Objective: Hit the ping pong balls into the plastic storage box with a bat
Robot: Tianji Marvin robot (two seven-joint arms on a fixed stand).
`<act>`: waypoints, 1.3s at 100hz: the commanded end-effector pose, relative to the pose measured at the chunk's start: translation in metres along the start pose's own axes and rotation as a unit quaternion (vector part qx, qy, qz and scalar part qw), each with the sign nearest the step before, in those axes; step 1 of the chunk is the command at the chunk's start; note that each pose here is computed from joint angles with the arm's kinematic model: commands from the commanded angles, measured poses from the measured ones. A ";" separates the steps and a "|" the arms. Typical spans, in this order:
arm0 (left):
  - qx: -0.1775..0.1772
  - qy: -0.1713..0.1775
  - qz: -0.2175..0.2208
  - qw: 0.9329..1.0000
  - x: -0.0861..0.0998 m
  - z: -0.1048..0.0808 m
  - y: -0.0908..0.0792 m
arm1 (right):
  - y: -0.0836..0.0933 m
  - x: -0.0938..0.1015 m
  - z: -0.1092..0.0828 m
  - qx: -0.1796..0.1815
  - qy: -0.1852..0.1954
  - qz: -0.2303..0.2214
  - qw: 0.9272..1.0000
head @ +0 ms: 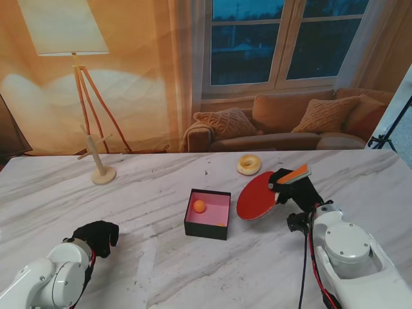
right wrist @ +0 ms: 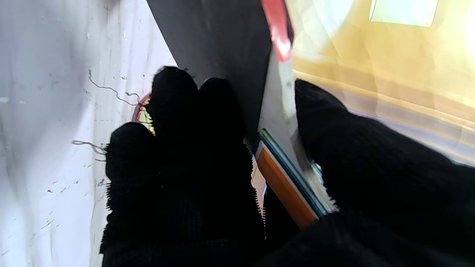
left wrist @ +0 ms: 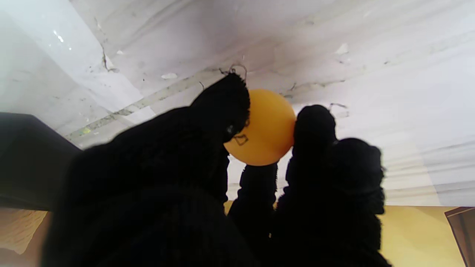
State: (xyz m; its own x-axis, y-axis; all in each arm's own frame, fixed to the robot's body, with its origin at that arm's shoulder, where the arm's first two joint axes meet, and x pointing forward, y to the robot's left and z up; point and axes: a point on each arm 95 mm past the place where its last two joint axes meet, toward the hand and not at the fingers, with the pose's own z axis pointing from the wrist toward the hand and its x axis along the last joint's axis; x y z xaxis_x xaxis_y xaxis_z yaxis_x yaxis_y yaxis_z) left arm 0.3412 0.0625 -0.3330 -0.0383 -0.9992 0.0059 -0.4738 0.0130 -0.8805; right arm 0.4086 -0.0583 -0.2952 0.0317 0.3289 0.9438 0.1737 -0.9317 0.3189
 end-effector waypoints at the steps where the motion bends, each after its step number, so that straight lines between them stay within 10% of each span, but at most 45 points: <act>1: 0.010 0.010 -0.001 1.000 0.004 -0.001 -0.011 | -0.003 0.001 0.001 0.007 -0.002 0.004 1.000; 60: 0.060 0.112 0.001 0.992 0.045 0.021 -0.100 | -0.007 0.002 0.002 0.013 0.000 0.009 1.000; 130: 0.061 0.234 -0.070 0.968 0.142 0.059 -0.152 | -0.002 0.000 0.002 0.006 -0.006 0.008 1.000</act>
State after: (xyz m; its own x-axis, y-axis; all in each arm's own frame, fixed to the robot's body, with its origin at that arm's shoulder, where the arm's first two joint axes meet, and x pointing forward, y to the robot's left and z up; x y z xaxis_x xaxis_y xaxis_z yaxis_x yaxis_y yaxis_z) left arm 0.4568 -0.0722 -0.2355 -0.3695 -0.8774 0.3060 -0.4039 -0.1449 -0.9032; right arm 0.4099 -0.0556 -0.2958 0.0379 0.3139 0.9487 0.1791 -0.9361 0.3026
